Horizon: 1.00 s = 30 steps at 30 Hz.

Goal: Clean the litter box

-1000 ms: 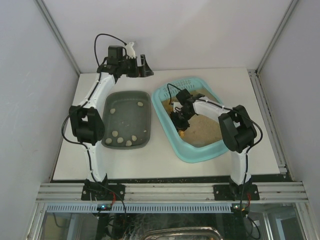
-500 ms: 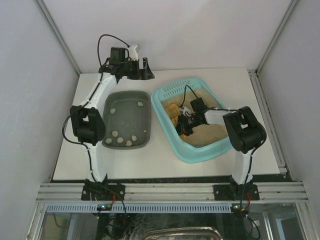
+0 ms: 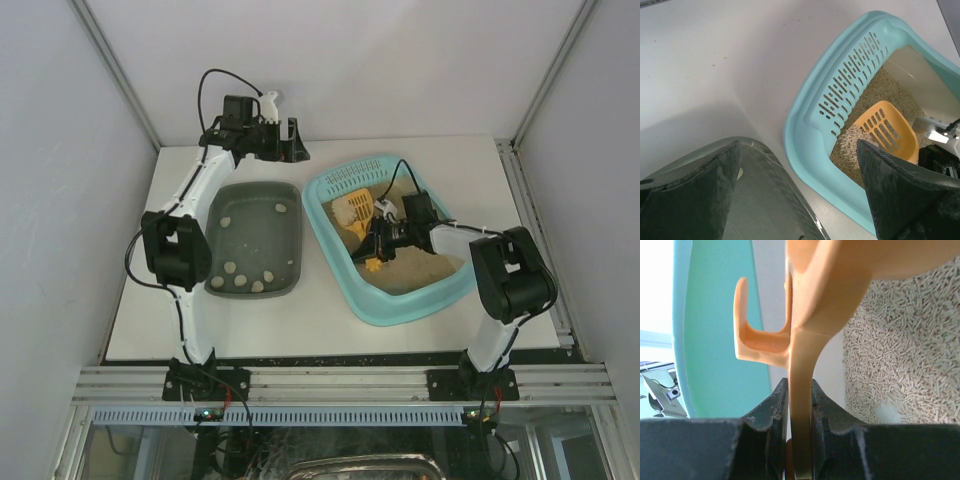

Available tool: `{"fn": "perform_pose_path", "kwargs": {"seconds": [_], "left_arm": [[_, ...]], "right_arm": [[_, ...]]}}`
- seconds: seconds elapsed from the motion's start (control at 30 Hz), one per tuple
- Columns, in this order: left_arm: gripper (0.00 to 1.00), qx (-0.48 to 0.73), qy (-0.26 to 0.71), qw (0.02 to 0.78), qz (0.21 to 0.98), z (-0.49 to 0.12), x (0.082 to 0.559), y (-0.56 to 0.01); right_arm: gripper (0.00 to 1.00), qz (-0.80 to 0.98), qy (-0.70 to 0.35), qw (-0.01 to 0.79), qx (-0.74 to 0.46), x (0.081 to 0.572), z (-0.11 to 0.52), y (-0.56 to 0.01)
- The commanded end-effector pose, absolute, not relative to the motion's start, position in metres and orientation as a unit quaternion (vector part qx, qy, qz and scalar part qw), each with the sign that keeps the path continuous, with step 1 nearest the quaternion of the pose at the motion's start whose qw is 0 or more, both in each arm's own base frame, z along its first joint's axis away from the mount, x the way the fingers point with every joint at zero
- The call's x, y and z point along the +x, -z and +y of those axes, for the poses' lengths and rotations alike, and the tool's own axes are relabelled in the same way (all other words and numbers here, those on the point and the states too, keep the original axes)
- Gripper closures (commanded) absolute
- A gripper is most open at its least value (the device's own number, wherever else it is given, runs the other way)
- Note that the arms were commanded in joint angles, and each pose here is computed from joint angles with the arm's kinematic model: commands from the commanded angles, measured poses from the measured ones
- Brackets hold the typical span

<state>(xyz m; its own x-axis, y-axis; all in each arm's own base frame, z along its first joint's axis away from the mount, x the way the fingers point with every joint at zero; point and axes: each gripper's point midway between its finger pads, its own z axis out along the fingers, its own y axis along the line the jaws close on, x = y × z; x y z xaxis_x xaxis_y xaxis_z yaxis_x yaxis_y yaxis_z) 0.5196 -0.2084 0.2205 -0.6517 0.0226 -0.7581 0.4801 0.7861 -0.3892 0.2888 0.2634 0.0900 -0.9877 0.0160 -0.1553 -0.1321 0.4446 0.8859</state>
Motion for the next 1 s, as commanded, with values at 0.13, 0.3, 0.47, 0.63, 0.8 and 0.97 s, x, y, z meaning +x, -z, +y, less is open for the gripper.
{"fn": "perform_pose_path", "kwargs": {"seconds": [0.13, 0.3, 0.47, 0.63, 0.8, 0.97], "left_arm": [[0.0, 0.182, 0.264, 0.428, 0.845, -0.206, 0.512, -0.249], [0.0, 0.178, 0.236, 0.432, 0.852, -0.204, 0.501, -0.243], [0.0, 0.167, 0.203, 0.423, 0.867, -0.205, 0.505, -0.238], [0.0, 0.152, 0.199, 0.406, 0.879, -0.227, 0.519, -0.227], [0.0, 0.148, 0.216, 0.408, 0.875, -0.254, 0.53, -0.215], [0.0, 0.118, 0.217, 0.406, 0.88, -0.255, 0.546, -0.191]], "right_arm": [[1.0, 0.875, -0.463, 0.129, -0.061, 0.289, 0.242, -0.105], [1.0, 0.939, -0.319, 0.117, -0.058, 0.289, 0.21, -0.092], [1.0, 0.97, -0.206, 0.104, -0.081, 0.279, 0.188, -0.078], [1.0, 0.973, -0.187, 0.078, -0.107, 0.269, 0.188, -0.062], [1.0, 0.97, -0.203, 0.071, -0.109, 0.271, 0.193, -0.058], [1.0, 0.97, -0.199, 0.076, -0.115, 0.285, 0.202, -0.051]]}}
